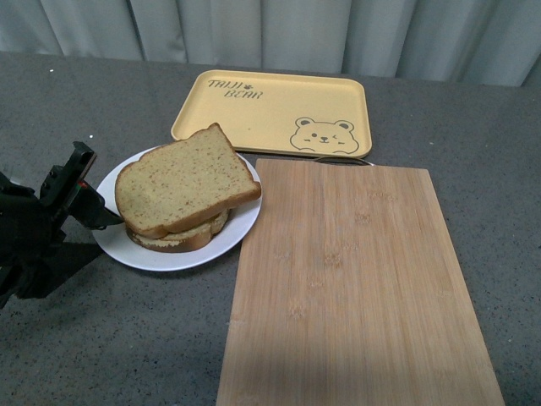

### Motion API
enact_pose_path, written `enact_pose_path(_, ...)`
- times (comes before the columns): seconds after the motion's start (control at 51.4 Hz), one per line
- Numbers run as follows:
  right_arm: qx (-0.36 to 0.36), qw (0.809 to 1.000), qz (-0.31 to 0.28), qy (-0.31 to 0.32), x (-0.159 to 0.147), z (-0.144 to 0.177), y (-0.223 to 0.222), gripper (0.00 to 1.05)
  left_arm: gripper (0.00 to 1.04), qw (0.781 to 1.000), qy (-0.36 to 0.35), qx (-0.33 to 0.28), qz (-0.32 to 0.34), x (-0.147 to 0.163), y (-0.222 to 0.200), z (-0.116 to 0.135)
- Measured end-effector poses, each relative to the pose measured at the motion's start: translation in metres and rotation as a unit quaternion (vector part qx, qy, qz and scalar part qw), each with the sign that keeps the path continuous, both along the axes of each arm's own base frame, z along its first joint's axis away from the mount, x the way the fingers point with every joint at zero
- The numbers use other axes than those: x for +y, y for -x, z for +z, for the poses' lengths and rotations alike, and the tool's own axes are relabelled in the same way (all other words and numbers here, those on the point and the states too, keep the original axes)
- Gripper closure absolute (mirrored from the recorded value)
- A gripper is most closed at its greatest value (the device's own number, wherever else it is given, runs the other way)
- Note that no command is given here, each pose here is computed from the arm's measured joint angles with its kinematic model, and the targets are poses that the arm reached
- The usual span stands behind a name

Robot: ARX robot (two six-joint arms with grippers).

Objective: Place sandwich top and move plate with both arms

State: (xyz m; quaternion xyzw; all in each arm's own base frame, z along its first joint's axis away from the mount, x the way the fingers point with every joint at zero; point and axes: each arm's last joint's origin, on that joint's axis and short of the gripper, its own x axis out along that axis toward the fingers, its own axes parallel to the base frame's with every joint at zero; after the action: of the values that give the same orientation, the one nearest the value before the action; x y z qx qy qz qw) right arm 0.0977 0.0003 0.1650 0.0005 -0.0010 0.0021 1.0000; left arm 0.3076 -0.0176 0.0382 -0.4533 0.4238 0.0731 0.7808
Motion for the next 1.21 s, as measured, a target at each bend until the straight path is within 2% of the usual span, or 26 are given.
enact_pose_path(0.097, 0.0, 1.0, 0.0, 0.0, 0.0, 0.0, 0.0, 0.09, 0.75, 1.0, 0.007, -0.001, -0.009, -0.002, -0.005, -0.001)
enact_pose_path(0.195, 0.0, 1.0, 0.0, 0.0, 0.0, 0.0, 0.0, 0.09, 0.94, 1.0, 0.02, 0.003, -0.02, -0.002, -0.009, -0.003)
enact_pose_path(0.253, 0.0, 1.0, 0.0, 0.0, 0.0, 0.0, 0.0, 0.09, 1.0, 0.999, 0.033, -0.009, -0.029, -0.001, -0.012, -0.001)
enact_pose_path(0.604, 0.0, 1.0, 0.0, 0.0, 0.0, 0.0, 0.0, 0.09, 1.01, 0.991, 0.106, -0.076, -0.019, 0.006, 0.002, 0.008)
enact_pose_path(0.876, 0.0, 1.0, 0.0, 0.0, 0.0, 0.0, 0.0, 0.09, 1.01, 0.966, 0.178, -0.188, -0.017, 0.004, 0.009, 0.034)
enact_pose_path(0.993, 0.0, 1.0, 0.0, 0.0, 0.0, 0.0, 0.0, 0.09, 1.01, 0.964, 0.185, -0.191, -0.02, -0.004, -0.004, 0.041)
enact_pose_path(1.207, 0.0, 1.0, 0.0, 0.0, 0.0, 0.0, 0.0, 0.09, 1.01, 0.967, 0.184, -0.172, -0.026, -0.031, -0.046, 0.038)
